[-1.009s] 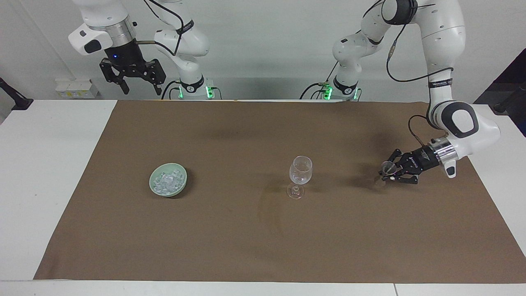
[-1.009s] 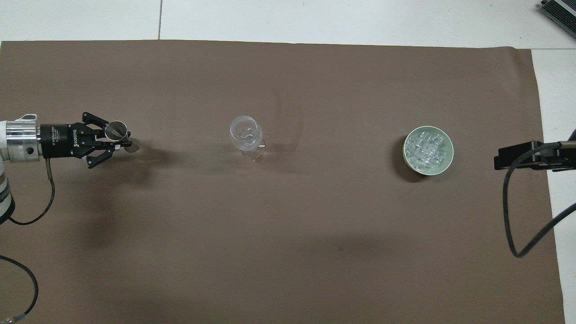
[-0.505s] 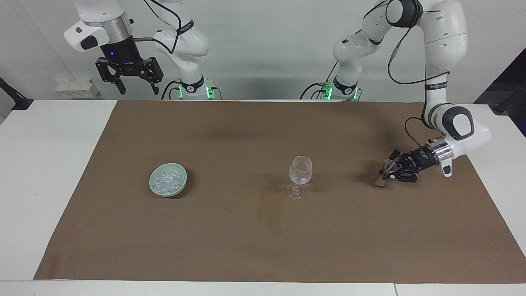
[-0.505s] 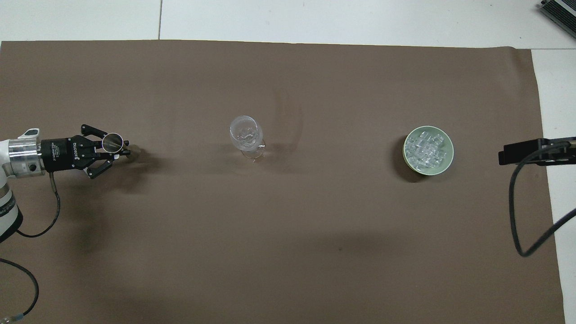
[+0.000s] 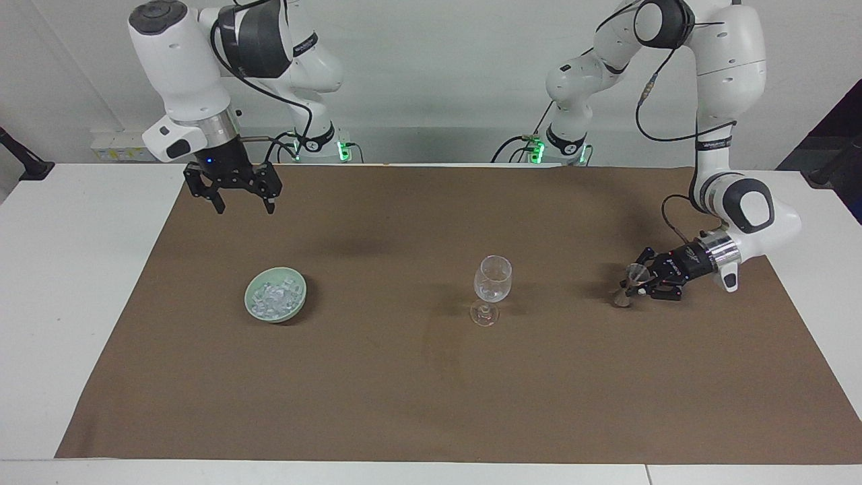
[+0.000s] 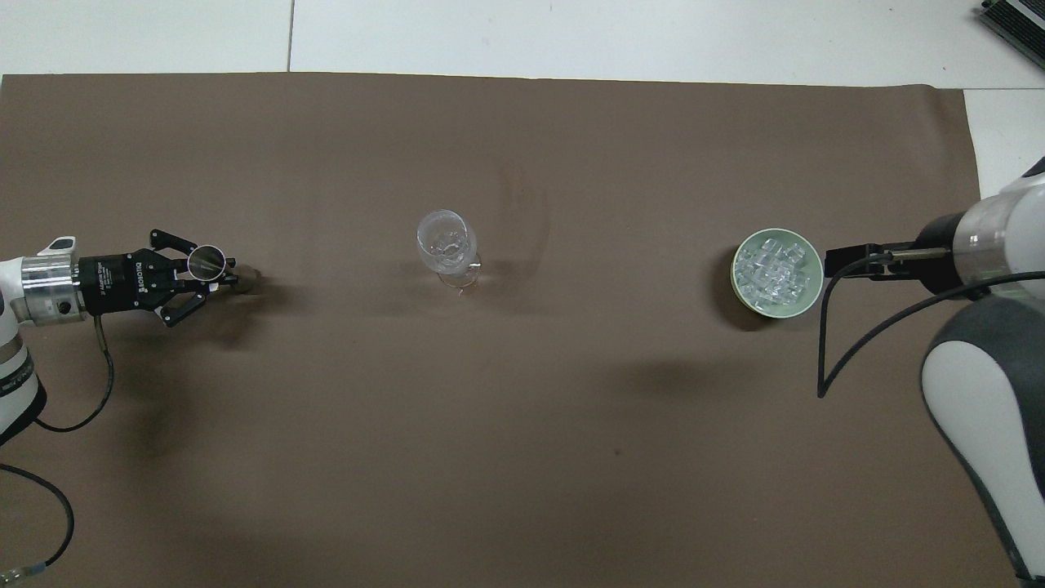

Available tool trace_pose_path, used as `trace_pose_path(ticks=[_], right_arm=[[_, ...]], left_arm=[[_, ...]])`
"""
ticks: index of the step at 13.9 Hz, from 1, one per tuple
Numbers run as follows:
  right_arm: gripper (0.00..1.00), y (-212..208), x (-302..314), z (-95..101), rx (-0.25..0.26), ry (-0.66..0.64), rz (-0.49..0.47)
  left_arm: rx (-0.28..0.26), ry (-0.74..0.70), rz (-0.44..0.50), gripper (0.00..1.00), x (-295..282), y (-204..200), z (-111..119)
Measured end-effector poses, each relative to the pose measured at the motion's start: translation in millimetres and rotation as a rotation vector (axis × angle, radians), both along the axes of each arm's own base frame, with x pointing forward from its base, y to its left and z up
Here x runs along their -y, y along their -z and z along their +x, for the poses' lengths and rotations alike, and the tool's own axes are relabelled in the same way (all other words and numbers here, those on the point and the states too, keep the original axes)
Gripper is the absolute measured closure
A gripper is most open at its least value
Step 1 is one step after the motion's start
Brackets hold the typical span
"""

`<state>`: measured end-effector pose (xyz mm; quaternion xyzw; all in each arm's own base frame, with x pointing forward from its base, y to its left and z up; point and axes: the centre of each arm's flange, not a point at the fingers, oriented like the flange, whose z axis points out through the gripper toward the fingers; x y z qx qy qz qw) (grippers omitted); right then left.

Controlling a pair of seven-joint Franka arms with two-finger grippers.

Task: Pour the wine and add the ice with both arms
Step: 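Lower the metal cup with the left gripper while the right gripper reaches the tin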

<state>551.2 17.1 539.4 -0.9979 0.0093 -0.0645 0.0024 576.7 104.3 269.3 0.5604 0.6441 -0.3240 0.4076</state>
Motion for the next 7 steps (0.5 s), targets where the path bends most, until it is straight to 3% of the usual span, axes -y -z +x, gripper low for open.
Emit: trace_pose_path(ticks=[7], right_arm=[[0.0, 98, -6, 26.8, 0.051, -0.016, 0.02]], left_arm=[[0.029, 0.011, 0.008, 0.78, -4, 8, -2]])
